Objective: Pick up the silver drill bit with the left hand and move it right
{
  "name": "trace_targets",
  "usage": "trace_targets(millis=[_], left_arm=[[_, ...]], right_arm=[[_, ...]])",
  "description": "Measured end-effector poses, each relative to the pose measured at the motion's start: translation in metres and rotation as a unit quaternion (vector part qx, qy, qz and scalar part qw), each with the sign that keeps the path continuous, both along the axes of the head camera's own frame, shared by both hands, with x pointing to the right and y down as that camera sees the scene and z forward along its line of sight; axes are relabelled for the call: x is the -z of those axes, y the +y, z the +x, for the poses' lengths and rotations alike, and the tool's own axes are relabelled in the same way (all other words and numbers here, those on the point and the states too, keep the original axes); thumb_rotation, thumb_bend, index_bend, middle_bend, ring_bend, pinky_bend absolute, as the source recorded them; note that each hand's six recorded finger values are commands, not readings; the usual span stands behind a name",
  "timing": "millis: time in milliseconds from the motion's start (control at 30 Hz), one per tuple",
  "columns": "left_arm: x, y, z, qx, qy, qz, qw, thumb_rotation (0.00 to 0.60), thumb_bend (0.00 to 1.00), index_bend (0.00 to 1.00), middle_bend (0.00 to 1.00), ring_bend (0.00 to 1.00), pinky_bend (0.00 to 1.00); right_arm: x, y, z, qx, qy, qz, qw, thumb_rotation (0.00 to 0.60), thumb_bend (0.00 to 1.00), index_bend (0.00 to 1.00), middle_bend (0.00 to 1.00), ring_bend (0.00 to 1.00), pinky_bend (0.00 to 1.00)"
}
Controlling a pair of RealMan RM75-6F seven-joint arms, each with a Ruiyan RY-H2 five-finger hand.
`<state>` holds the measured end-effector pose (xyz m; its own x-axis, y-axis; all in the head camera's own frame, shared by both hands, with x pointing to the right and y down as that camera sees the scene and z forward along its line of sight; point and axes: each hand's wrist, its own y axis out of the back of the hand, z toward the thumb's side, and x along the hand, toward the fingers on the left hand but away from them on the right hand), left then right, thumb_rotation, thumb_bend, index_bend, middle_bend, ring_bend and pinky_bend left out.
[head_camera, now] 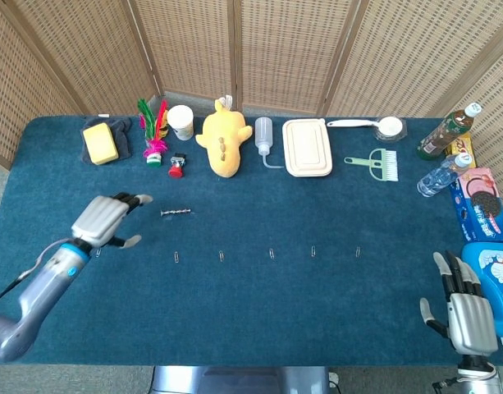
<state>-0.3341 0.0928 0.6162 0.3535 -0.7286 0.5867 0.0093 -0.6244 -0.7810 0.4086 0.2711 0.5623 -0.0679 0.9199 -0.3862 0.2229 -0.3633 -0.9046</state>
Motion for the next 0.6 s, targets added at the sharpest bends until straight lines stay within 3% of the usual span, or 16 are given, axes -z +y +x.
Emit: trace_targets(millis=[400,600], left_arm=[[0.065,0.077,-0.090,0.095,-0.026,0.051,0.9939,0.546,0.44,0.21,0.27,0.24,0.37],[0.091,0.123,-0.132,0.164,-0.050,0.078,0.9822,0.550,0.44,0.22,0.26,0.21,0.34]], right_arm=[[-0.004,-0.013,-0.019,0.029,-0.010,-0.002,0.9995,0.600,0.44,0.00,0.03,0.00,0.11],[-0.012,-0.018,-0.038,0.055,-0.018,-0.009,0.9983,0.600,0.44,0.00,0.01,0.00,0.11]])
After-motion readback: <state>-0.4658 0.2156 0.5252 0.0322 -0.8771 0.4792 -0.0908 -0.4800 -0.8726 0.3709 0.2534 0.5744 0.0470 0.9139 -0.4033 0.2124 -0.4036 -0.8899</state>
